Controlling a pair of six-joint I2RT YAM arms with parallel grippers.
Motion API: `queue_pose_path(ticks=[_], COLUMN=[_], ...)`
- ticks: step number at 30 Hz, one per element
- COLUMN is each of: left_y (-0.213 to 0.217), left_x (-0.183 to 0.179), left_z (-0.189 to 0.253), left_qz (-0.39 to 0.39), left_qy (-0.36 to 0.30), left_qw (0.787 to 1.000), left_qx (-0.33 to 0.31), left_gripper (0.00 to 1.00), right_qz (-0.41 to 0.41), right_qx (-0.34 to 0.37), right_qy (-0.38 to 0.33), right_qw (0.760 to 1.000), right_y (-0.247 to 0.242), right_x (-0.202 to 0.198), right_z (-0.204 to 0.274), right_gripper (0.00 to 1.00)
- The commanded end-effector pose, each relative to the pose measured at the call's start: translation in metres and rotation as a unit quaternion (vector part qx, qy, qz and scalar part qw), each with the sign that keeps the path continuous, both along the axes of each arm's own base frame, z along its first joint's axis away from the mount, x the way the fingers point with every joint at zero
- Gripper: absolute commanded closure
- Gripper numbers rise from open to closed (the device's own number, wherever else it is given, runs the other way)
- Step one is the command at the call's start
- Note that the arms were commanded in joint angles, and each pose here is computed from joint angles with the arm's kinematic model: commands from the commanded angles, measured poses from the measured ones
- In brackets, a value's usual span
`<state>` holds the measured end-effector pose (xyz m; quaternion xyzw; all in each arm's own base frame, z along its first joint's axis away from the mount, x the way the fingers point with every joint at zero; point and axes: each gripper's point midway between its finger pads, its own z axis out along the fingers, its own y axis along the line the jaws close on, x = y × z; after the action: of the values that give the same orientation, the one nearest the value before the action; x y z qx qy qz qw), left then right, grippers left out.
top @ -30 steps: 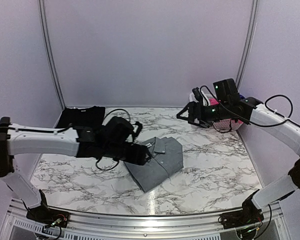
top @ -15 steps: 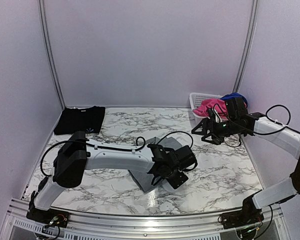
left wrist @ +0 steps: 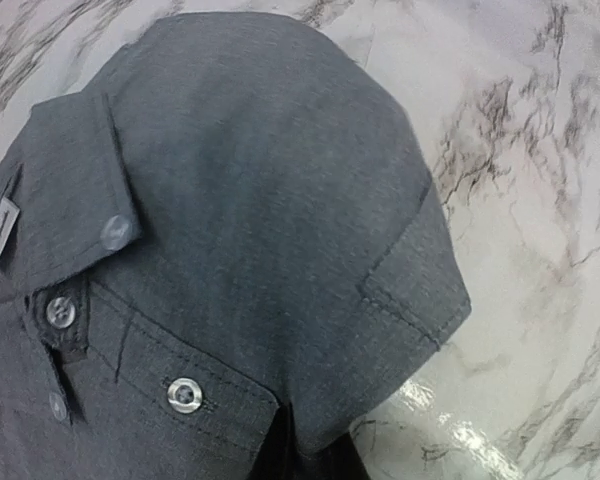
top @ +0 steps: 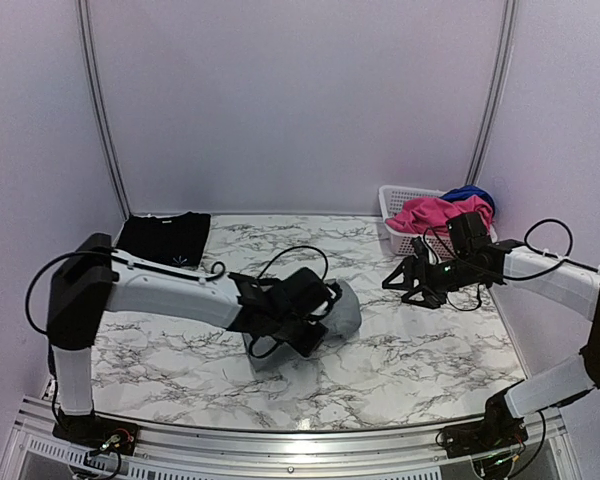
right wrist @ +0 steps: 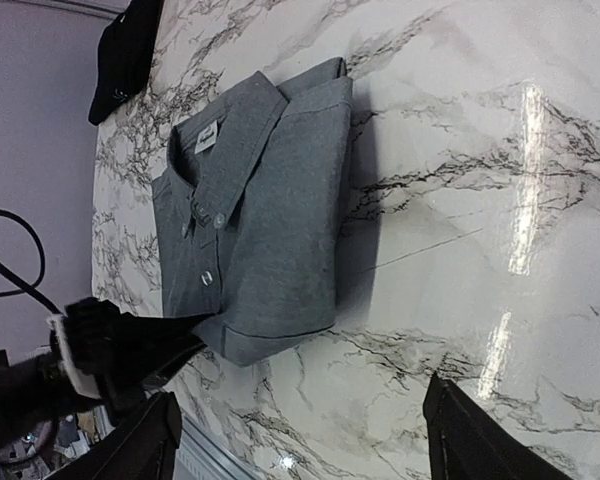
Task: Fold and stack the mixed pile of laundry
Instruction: Place the square-folded shirt at the center of the board, then adjust the square-folded shirt at the center of the board.
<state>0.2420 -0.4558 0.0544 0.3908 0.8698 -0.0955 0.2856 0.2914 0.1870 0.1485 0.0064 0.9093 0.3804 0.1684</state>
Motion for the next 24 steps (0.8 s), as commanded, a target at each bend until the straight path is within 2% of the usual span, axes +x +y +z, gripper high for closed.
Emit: queue_pose_path(ticks=[1,2,5,8,9,10,11,14,19,24], left_y=[-0.013,-0.009,-0.007,0.002,0.008,0.012,0.017,0.038,0.072,0.132], left_x=[0.002,-0.001,-0.011,-0.022,-0.023,-0.024,-0.024,-0.021,-0.009,0.019], left_z=[0.077,0.082,0.074,0.064,0.073,0.081,0.088,0.097,0.078,0.056], left_qz=[-0.016,-0.022,-0.061,-0.070,-0.065,-0.062,-0.056,-0.014,0.084,0.236], left_qy=[0.060,0.073,0.089,0.106,0.100,0.094,0.088,0.073,0.067,0.081], left_qw=[0.965,0.956,0.959,0.964,0.964,0.964,0.964,0.967,0.969,0.940], left_qx=[-0.254,-0.283,-0.261,-0.232,-0.237,-0.242,-0.246,-0.246,-0.224,-0.234], left_gripper=[0.98,0.94,0.57,0.38,0.27,0.10,0.02,0.01,0.01,0.01], right_qz=[0.001,0.000,0.002,0.006,0.009,0.012,0.014,0.023,0.056,0.096], right_qx=[0.027,0.032,0.038,0.046,0.049,0.051,0.050,0.048,0.056,0.045], right_qy=[-0.025,-0.024,-0.021,-0.020,-0.017,-0.014,-0.008,-0.005,-0.012,-0.028], right_qw=[0.999,0.999,0.999,0.999,0.999,0.999,0.999,0.999,0.997,0.994], right_y=[0.002,0.003,0.004,0.006,0.007,0.008,0.008,0.009,0.019,0.039], right_x=[0.001,0.000,-0.003,-0.004,-0.005,-0.006,-0.007,-0.010,-0.006,0.006], right_z=[0.011,0.010,0.006,0.004,0.001,-0.002,-0.007,-0.018,-0.034,-0.045], right_gripper=[0.20,0.20,0.19,0.18,0.18,0.18,0.17,0.19,0.36,0.44])
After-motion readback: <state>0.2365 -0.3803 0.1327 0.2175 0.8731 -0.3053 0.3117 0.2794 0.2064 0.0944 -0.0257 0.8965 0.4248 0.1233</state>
